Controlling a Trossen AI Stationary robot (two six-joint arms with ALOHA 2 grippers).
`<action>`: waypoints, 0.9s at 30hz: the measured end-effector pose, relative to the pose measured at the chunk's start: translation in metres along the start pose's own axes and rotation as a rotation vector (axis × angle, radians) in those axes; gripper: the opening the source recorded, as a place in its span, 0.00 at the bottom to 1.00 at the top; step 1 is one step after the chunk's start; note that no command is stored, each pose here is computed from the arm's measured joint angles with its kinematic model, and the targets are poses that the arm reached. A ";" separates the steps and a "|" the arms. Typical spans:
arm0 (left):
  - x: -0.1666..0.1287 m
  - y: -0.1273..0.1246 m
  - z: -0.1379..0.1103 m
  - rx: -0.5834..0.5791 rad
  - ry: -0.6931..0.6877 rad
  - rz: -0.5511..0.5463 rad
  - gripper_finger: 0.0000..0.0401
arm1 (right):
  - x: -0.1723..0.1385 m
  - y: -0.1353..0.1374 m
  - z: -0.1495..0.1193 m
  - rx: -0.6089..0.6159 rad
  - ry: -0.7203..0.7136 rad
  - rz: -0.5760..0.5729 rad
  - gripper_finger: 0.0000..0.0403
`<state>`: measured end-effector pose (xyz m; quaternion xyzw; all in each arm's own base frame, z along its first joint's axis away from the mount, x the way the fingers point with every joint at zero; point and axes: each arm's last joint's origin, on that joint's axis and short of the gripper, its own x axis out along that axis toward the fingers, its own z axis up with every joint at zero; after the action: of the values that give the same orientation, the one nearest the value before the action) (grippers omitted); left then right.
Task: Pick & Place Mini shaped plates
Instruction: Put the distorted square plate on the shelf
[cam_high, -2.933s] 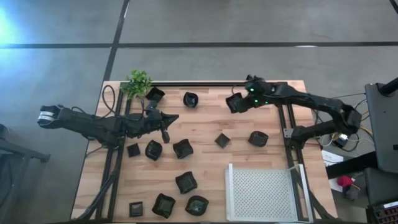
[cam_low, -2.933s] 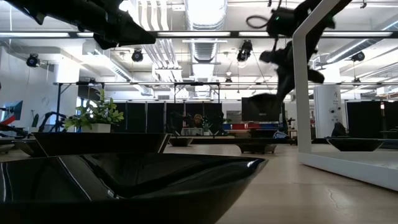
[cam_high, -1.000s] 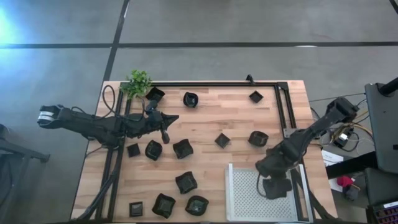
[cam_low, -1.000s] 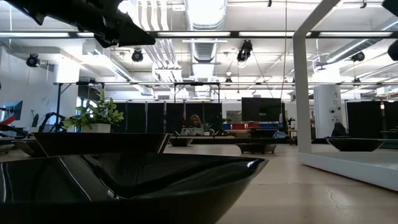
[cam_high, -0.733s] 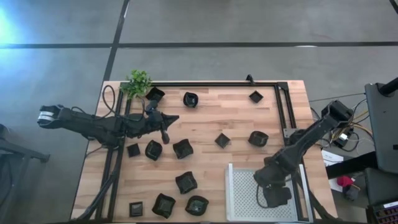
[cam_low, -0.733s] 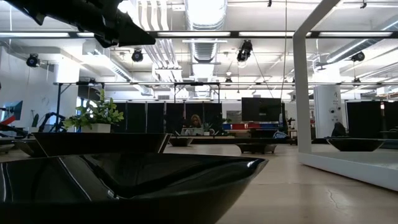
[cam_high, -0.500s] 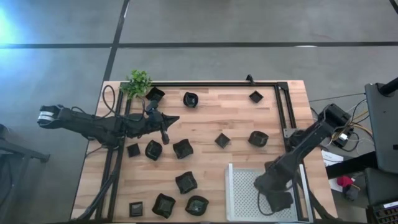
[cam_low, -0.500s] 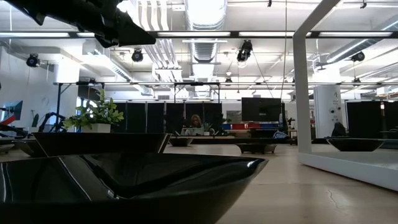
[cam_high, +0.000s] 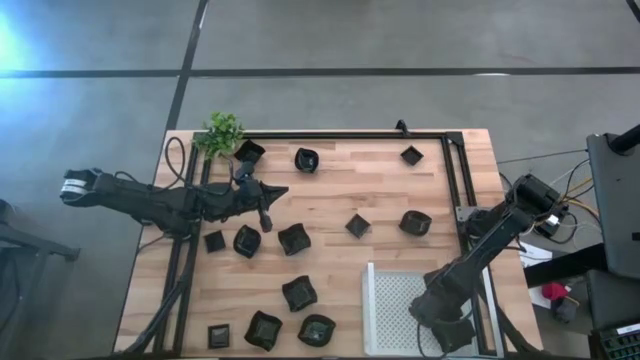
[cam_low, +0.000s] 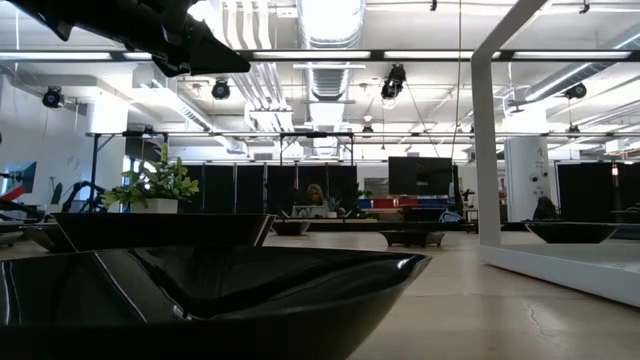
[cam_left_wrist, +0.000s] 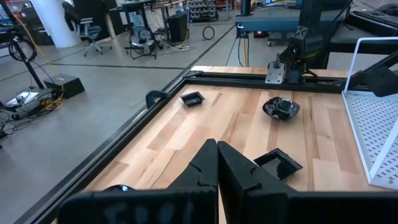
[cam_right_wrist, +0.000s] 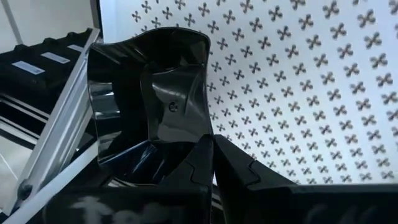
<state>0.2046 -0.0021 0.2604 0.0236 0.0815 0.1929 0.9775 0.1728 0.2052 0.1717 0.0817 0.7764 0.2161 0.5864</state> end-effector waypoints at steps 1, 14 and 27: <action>0.000 0.000 0.000 0.000 0.000 0.000 0.00 | 0.001 0.000 0.001 -0.015 -0.002 0.002 0.02; 0.000 0.000 0.000 0.000 0.000 0.000 0.00 | 0.012 -0.003 0.008 -0.057 0.029 -0.017 0.02; 0.000 0.000 0.000 0.001 0.000 0.001 0.00 | 0.008 0.002 0.011 -0.067 0.002 -0.004 0.02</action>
<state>0.2046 -0.0020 0.2604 0.0241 0.0817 0.1931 0.9775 0.1805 0.2128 0.1638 0.0602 0.7694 0.2408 0.5885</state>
